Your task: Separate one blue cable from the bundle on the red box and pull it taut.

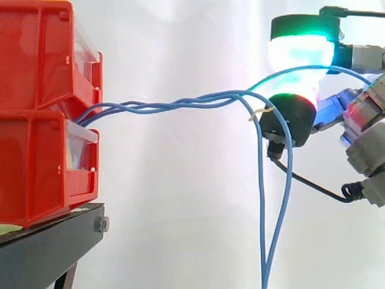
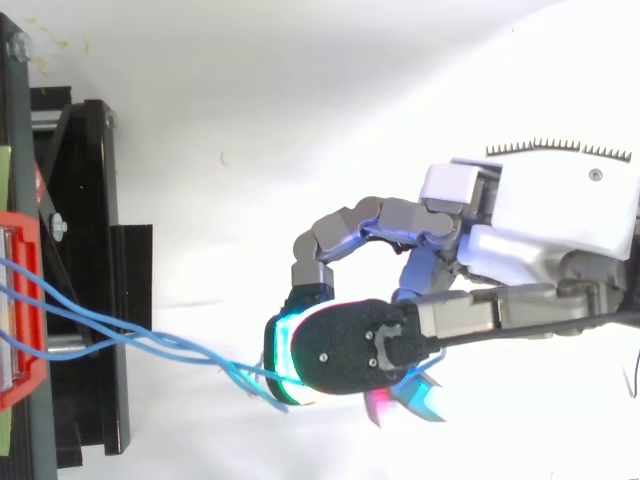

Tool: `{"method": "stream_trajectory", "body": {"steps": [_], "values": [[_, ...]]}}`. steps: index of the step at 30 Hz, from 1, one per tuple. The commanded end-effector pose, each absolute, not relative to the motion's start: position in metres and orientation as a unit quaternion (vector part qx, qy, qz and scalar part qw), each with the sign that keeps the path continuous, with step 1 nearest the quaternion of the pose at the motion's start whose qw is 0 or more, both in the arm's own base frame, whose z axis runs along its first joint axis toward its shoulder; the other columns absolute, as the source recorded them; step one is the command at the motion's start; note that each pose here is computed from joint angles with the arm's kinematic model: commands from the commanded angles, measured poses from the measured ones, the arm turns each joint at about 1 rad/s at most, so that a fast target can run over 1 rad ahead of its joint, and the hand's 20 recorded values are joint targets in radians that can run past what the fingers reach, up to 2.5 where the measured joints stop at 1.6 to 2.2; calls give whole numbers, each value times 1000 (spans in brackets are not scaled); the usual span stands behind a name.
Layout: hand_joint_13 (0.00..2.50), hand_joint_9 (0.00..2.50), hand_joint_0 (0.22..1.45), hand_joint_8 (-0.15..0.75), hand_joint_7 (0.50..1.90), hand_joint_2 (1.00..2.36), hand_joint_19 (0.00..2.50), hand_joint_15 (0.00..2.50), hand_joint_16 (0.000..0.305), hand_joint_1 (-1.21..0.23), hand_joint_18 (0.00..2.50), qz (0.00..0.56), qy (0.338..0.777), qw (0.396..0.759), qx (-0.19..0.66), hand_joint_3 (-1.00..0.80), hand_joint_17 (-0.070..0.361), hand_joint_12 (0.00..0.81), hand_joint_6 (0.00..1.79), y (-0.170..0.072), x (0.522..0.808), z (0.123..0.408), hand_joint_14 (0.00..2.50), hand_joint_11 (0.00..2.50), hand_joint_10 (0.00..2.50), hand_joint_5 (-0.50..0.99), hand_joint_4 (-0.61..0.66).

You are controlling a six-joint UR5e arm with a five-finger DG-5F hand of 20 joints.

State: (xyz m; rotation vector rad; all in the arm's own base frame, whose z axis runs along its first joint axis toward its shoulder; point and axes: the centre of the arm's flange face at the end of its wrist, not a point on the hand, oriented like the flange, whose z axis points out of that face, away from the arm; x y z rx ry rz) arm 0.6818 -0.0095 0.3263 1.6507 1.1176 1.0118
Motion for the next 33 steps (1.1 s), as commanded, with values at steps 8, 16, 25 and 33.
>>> {"method": "stream_trajectory", "body": {"steps": [8, 16, 25, 33], "values": [[1276, 1445, 536, 335, 1178, 1000, 715, 895, 51, -439, 1013, 407, 451, 438, 663, -500, 115, 418, 804, -7, 682, 326, 22, 1449, 17, -113, 108], [1324, 1503, 422, 401, 1145, 1000, 655, 856, 62, -430, 1107, 407, 452, 437, 663, -500, 139, 474, 808, -6, 682, 326, 19, 1398, 14, -105, 148], [1357, 1557, 371, 420, 1128, 1000, 604, 859, 63, -704, 1168, 407, 451, 438, 663, -500, 143, 474, 823, -7, 681, 327, 19, 1407, 15, -90, 157], [1280, 1469, 517, 339, 1207, 1000, 675, 891, 49, -857, 1024, 407, 452, 437, 663, -500, 110, 402, 831, -6, 682, 326, 24, 1444, 19, -99, 120]]}}
